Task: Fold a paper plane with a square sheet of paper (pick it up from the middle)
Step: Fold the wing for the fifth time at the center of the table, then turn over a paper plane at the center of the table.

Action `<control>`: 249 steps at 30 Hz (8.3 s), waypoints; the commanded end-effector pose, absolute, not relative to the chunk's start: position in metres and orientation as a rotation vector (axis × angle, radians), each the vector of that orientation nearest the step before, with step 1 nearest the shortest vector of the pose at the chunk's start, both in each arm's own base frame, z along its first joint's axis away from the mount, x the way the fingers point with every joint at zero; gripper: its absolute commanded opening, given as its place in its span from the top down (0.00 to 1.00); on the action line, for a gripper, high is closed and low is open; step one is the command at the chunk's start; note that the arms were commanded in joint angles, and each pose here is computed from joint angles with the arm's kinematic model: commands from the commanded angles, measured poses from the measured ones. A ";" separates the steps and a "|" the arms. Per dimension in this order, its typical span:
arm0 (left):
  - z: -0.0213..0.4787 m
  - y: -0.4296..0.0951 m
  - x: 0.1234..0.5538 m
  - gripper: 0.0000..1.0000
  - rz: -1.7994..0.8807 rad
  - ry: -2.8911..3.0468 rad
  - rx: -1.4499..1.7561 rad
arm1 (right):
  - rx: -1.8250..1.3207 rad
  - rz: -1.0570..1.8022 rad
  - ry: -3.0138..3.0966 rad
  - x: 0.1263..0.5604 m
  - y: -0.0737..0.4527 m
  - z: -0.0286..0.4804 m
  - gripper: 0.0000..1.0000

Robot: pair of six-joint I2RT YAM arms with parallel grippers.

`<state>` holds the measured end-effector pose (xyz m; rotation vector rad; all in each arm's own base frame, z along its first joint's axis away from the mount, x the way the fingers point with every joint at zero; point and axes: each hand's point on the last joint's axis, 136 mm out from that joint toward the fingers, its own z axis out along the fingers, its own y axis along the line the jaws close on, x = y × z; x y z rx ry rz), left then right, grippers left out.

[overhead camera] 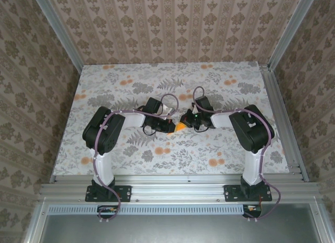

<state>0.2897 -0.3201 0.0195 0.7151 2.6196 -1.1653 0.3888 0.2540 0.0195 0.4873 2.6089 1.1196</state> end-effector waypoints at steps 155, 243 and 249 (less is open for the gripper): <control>0.031 -0.340 0.292 0.55 -0.318 2.651 1.155 | 0.446 0.910 2.511 0.297 0.140 0.070 0.60; 0.050 -0.324 0.287 1.00 -0.818 2.759 0.906 | 0.532 1.200 2.543 0.335 0.273 0.038 0.50; 0.050 -0.324 0.286 1.00 -0.844 2.765 0.894 | 0.523 1.248 2.507 0.336 0.276 0.046 0.50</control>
